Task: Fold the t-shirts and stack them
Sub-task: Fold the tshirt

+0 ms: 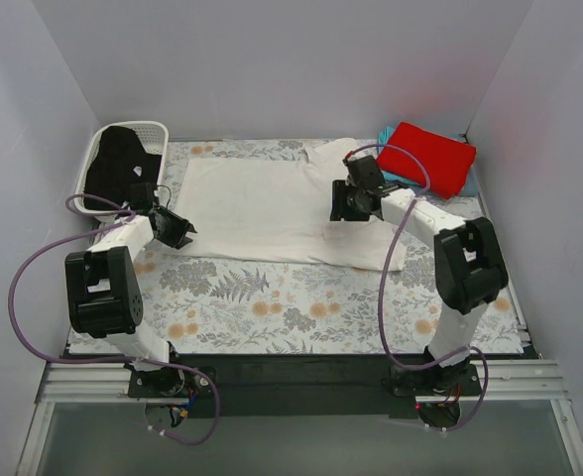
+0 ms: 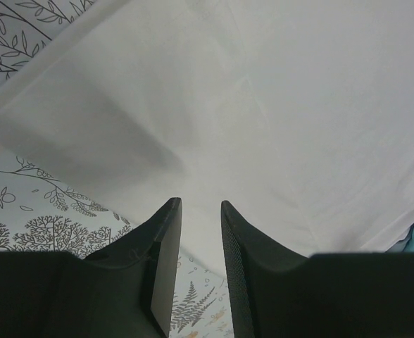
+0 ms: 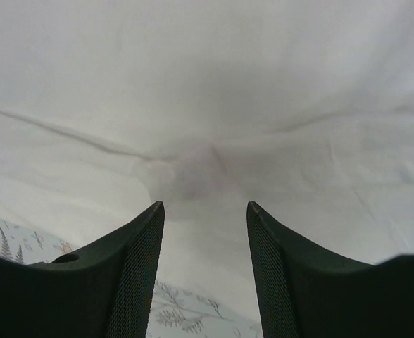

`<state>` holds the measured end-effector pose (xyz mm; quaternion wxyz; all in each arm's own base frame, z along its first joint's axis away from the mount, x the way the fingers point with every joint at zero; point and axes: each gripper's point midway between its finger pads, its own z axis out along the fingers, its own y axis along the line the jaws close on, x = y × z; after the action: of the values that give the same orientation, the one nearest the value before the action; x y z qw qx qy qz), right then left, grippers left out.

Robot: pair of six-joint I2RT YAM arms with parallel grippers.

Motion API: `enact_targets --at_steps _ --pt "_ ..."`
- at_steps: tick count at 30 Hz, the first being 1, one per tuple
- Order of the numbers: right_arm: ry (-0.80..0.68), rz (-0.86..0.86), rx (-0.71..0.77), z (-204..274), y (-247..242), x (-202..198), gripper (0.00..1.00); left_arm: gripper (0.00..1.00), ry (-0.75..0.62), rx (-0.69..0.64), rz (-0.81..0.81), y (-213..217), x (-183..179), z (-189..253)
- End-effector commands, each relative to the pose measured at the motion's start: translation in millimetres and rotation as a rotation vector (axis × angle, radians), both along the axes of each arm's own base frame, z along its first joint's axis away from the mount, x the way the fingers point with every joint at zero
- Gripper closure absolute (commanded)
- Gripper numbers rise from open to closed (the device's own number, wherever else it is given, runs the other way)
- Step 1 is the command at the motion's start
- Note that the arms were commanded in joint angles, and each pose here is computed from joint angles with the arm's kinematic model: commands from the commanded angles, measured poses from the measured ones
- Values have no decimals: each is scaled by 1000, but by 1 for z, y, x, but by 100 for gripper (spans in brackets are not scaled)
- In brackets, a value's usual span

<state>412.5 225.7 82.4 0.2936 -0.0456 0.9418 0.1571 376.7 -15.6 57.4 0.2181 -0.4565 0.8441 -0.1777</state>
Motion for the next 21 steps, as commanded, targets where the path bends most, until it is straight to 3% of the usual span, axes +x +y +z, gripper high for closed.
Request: enact_targets --at_steps 1,9,21 --pt "-105 -27 -34 27 -21 -21 43 72 -44 16 -9 3 11 17" --pt "-81 25 -106 -8 -35 -64 43 73 -49 12 -18 1 14 19" --pt "-94 17 -206 -27 -20 -39 37 73 -43 9 -26 1 14 16"
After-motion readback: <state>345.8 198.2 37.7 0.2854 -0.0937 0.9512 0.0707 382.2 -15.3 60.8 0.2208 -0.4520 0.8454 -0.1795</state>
